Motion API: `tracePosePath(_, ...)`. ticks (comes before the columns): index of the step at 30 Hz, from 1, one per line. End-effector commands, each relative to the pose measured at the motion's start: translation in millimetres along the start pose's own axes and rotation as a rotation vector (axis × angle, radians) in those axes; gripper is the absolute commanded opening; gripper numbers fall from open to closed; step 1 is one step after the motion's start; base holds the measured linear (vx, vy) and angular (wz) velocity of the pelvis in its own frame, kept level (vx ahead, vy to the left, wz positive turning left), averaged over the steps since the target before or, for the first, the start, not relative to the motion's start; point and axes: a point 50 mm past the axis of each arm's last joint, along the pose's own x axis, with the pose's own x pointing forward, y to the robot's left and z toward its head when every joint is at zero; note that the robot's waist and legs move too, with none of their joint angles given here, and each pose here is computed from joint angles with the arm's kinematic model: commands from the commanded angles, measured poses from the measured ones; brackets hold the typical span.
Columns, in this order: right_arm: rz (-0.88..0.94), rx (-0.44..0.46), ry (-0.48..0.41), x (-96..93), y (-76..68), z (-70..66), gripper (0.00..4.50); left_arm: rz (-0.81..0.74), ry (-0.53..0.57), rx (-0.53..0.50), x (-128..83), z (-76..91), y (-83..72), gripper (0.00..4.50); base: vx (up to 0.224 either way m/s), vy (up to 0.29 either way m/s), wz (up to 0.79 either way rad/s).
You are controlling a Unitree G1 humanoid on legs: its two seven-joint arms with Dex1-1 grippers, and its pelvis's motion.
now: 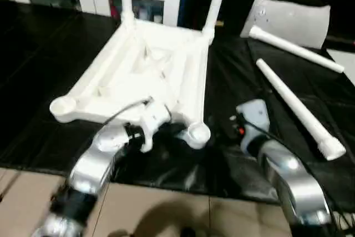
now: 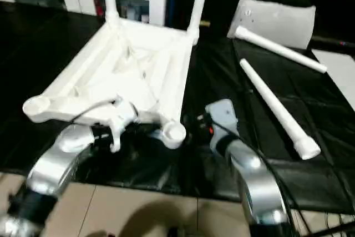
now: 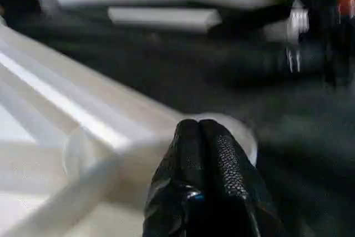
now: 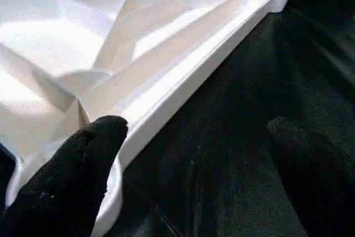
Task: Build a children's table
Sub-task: Rotate table base
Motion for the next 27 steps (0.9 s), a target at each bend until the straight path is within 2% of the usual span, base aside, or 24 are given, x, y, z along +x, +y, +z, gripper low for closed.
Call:
tracePosePath(1, -0.043, 0.047, -0.001, -9.4, -2.8, 3.9, 4.5, 0.128, -0.073, -0.067, -9.9, 7.1, 0.2, 0.44, 0.0, 0.0, 0.0)
tracePosePath(2, -0.036, 0.042, 0.003, -10.2, -1.6, 3.7, 4.5, 0.159, -0.081, -0.077, -11.8, 6.9, 0.6, 0.47, 0.0, 0.0, 0.0)
tracePosePath(3, -0.018, -0.01, 0.022, -12.5, 2.9, 2.7, 4.5, 0.311, -0.082, -0.099, -21.1, 3.4, 4.5, 0.56, 0.0, 0.0, 0.0)
tracePosePath(4, 0.025, -0.044, 0.048, -13.4, 8.1, 0.9, 4.5, 0.394, -0.064, -0.105, -26.0, -0.1, 6.8, 0.69, 0.0, 0.0, 0.0)
tracePosePath(5, 0.025, -0.044, 0.048, -13.4, 8.1, 0.9, 4.5, 0.394, -0.064, -0.105, -26.0, -0.1, 6.8, 0.8, 0.0, 0.0, 0.0)
tracePosePath(6, 0.068, -0.083, 0.048, -14.9, 14.7, 1.9, 4.5, 0.513, -0.036, -0.111, -34.2, -4.9, 10.3, 0.87, 0.0, 0.0, 0.0)
tracePosePath(7, 0.059, -0.088, 0.009, -16.3, 16.6, 6.3, 4.5, 0.6, -0.028, -0.113, -41.3, -7.5, 12.4, 0.87, 0.0, 0.0, 0.0)
tracePosePath(8, 0.059, -0.088, 0.009, -16.3, 16.6, 6.3, 4.5, 0.6, -0.028, -0.113, -41.3, -7.5, 12.4, 0.9, 0.0, 0.0, 0.0)
tracePosePath(9, 0.03, -0.054, -0.029, -17.6, 14.4, 11.0, 4.5, 0.634, -0.029, -0.13, -48.0, -9.2, 11.4, 1.14, 0.0, 0.0, 0.0)
tracePosePath(11, -0.002, 0.03, -0.079, -20.1, 9.6, 16.8, 4.5, 0.666, -0.031, -0.147, -55.8, -9.6, 8.7, 1.25, 0.0, 0.0, 0.0)
tracePosePath(14, -0.045, 0.038, -0.084, -21.6, 4.4, 17.8, 4.5, 0.705, -0.035, -0.162, -59.4, -8.3, 8.5, 1.33, 0.0, 0.0, 0.0)
tracePosePath(16, -0.065, 0.046, -0.1, -21.4, 2.5, 19.0, 4.5, 0.726, -0.029, -0.149, -60.1, -7.2, 9.2, 1.68, 0.0, 0.0, 0.0)
tracePosePath(17, -0.097, 0.074, -0.119, -21.5, 0.1, 21.3, 4.5, 0.734, -0.037, -0.151, -59.7, -5.9, 8.9, 1.69, 0.0, 0.0, 0.0)
tracePosePath(18, -0.103, 0.075, -0.12, -21.6, -0.3, 21.5, 4.5, 0.736, -0.036, -0.15, -59.7, -5.7, 8.8, 1.7, 0.0, 0.0, 0.0)
tracePosePath(20, -0.187, 0.003, -0.11, -22.6, -6.5, 23.7, 4.5, 0.763, -0.048, -0.146, -58.3, -2.6, 7.8, 1.79, 0.0, 0.0, 0.0)
tracePosePath(21, -0.2, 0.002, -0.081, -22.5, -7.2, 21.2, 4.5, 0.776, -0.046, -0.144, -58.0, -1.7, 8.1, 2.1, 0.0, 0.0, 0.0)
tracePosePath(25, -0.168, 0.021, -0.047, -22.4, -3.6, 17.9, 4.5, 0.785, -0.038, -0.131, -55.8, 1.7, 8.1, 2.23, 0.0, 0.0, 0.0)
tracePosePath(26, -0.168, 0.021, -0.047, -22.4, -3.6, 17.9, 4.5, 0.785, -0.038, -0.131, -55.8, 1.7, 8.1, 2.51, 0.0, 0.0, 0.0)
tracePosePath(27, -0.162, 0.031, -0.046, -22.5, -2.6, 17.4, 4.5, 0.786, -0.037, -0.135, -55.5, 1.8, 8.0, 2.57, 0.0, 0.0, 0.0)
